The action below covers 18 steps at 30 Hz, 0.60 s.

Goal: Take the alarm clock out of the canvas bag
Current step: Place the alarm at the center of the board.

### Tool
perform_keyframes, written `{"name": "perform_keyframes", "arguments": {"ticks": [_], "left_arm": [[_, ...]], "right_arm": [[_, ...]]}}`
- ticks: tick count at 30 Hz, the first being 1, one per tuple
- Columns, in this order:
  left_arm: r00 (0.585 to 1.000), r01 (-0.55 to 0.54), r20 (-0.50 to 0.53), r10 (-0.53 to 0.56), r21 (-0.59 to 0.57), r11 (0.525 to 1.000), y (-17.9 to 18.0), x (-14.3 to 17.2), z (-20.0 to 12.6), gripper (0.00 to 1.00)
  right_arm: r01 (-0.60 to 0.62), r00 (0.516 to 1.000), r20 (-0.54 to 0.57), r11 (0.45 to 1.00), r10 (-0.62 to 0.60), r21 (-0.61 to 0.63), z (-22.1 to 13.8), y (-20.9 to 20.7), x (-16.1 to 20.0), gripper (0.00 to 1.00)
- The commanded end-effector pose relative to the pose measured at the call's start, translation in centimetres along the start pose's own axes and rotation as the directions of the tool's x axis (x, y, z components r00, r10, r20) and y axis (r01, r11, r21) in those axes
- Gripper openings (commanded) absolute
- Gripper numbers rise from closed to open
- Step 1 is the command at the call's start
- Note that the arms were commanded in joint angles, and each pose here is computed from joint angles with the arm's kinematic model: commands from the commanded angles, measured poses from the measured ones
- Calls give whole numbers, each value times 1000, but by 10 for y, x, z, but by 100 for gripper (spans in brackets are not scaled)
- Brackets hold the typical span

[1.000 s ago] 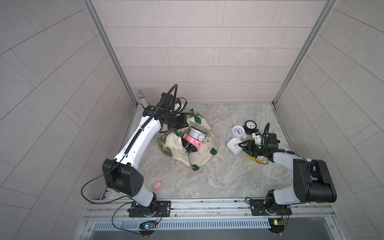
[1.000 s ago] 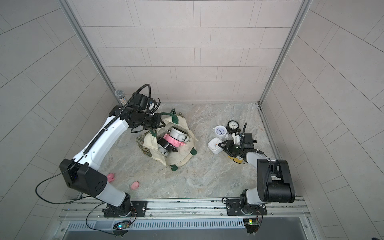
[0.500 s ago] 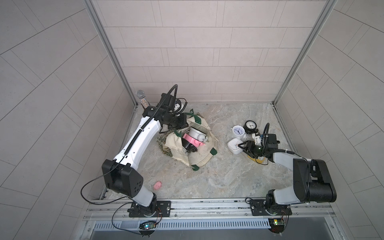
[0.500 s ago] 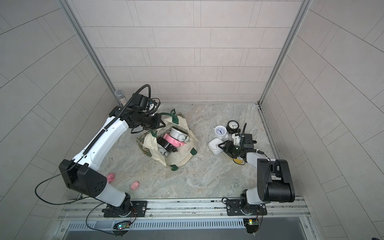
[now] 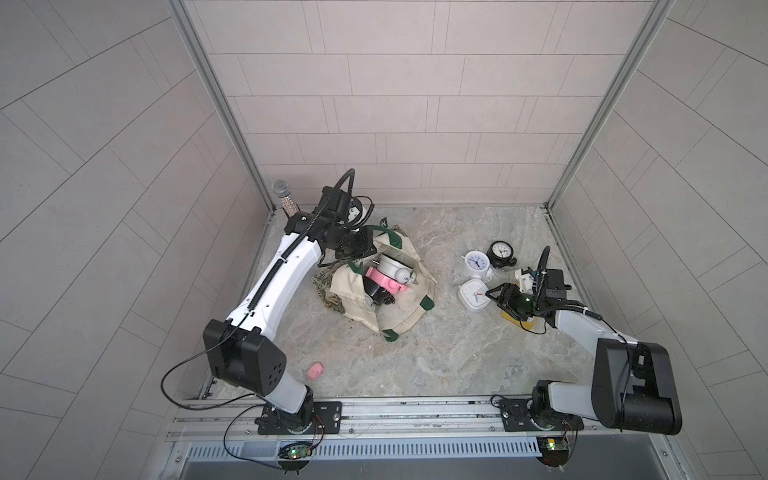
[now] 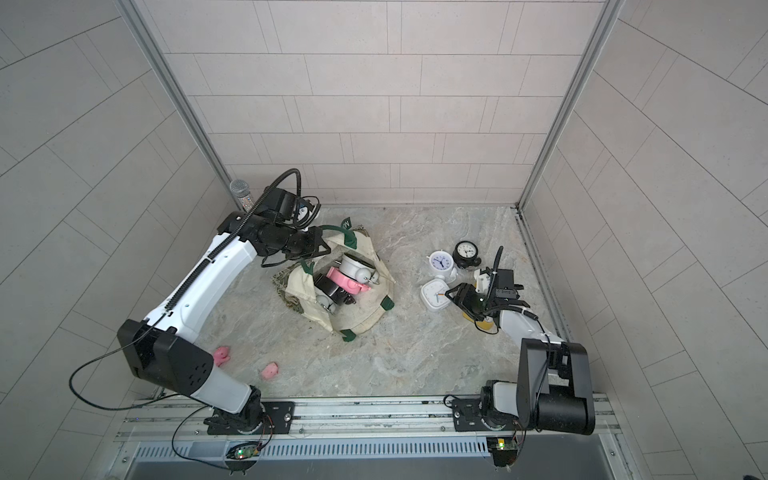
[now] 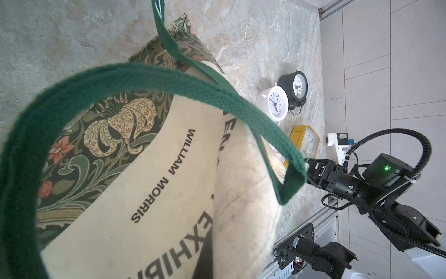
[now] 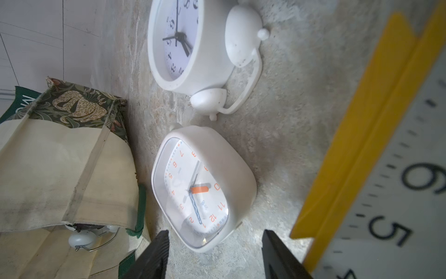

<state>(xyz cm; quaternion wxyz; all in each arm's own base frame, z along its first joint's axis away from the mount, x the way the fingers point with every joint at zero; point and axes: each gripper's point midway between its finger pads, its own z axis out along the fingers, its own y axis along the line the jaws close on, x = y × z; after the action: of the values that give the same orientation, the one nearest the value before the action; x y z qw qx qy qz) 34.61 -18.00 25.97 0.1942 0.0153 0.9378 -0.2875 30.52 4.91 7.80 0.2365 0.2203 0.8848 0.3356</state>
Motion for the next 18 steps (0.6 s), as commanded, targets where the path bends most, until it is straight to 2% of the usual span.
{"name": "perform_keyframes", "arguments": {"ticks": [1, 6, 10, 14, 16, 18], "left_arm": [[999, -15, 51, 13, 31, 999, -10, -3, -19, 0], [999, -20, 50, 18, 56, 998, -16, -4, -21, 0], [999, -30, 47, 25, 95, 995, -23, -4, -22, 0], [998, -33, 48, 28, 107, 994, -26, -4, -23, 0], [998, -34, 49, 29, 108, 994, -27, -5, -24, 0], [998, -33, 47, 28, 110, 993, -27, -4, -25, 0]], "right_arm": [[92, 993, 71, 996, -91, -12, -25, 27, -21, 60], [279, 943, 216, 954, -252, -106, -61, 94, -39, 57], [454, 866, 317, 873, -387, -175, -81, 158, -33, 54], [651, 743, 393, 722, -542, -235, -95, 223, -2, 52], [738, 666, 408, 632, -624, -237, -96, 247, 20, 51], [823, 565, 411, 524, -716, -218, -92, 265, 46, 51]]}}
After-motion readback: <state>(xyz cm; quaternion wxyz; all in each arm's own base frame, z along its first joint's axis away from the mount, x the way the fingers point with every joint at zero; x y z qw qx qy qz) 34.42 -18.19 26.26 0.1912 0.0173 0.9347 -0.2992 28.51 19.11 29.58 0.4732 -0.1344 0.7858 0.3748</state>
